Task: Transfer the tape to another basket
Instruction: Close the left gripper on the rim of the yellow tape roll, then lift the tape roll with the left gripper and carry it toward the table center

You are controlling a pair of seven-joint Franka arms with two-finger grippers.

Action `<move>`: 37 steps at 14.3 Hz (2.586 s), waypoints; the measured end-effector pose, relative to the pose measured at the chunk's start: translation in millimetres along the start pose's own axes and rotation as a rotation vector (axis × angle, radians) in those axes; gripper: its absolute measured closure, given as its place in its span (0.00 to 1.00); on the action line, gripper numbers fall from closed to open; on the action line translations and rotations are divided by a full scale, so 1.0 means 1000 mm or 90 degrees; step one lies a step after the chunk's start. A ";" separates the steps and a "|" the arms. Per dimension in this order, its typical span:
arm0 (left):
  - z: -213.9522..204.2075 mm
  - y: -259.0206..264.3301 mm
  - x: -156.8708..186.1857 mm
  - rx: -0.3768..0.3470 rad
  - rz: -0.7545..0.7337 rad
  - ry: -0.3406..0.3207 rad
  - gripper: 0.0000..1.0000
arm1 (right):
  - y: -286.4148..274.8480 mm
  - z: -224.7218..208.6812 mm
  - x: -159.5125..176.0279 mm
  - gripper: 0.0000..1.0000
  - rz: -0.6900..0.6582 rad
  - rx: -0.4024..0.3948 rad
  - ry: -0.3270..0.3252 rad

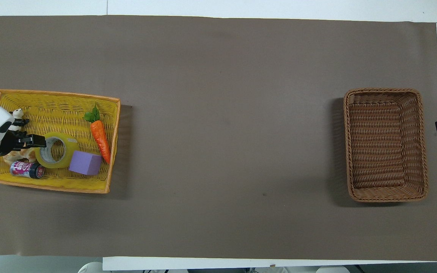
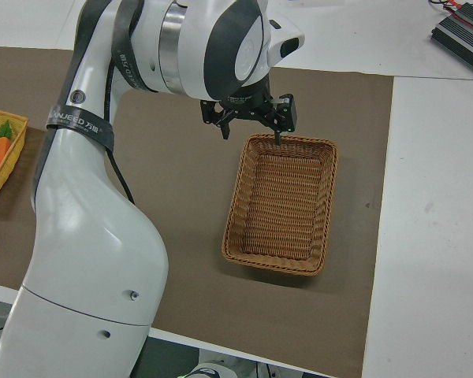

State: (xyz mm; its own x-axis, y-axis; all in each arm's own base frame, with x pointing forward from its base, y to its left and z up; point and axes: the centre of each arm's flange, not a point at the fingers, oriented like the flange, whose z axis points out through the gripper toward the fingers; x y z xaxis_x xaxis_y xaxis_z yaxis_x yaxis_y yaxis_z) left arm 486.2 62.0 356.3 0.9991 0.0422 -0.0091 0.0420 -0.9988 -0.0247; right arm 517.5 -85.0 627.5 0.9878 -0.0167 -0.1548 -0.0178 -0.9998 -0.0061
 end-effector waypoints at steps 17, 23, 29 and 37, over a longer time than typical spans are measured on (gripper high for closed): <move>0.043 0.009 -0.021 -0.004 0.018 -0.018 0.77 | 0.000 0.000 0.000 0.00 0.000 0.000 0.000; 0.024 0.007 -0.004 -0.005 0.017 -0.033 0.77 | 0.000 0.000 0.000 0.00 0.000 0.000 0.000; -0.125 0.061 0.066 -0.044 -0.011 -0.052 0.78 | 0.000 0.000 0.000 0.00 0.000 0.000 0.000; -0.144 0.317 0.009 -0.081 -0.043 -0.028 0.78 | 0.000 0.000 0.000 0.00 0.000 0.000 0.000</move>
State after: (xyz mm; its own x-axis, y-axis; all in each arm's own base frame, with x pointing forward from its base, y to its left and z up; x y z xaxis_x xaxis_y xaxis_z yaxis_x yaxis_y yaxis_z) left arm 510.2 -257.8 492.7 0.9927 0.1074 -0.0554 0.1125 -0.9887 0.0995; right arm 517.5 -85.0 627.5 0.9878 -0.0166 -0.1547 -0.0178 -0.9998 -0.0061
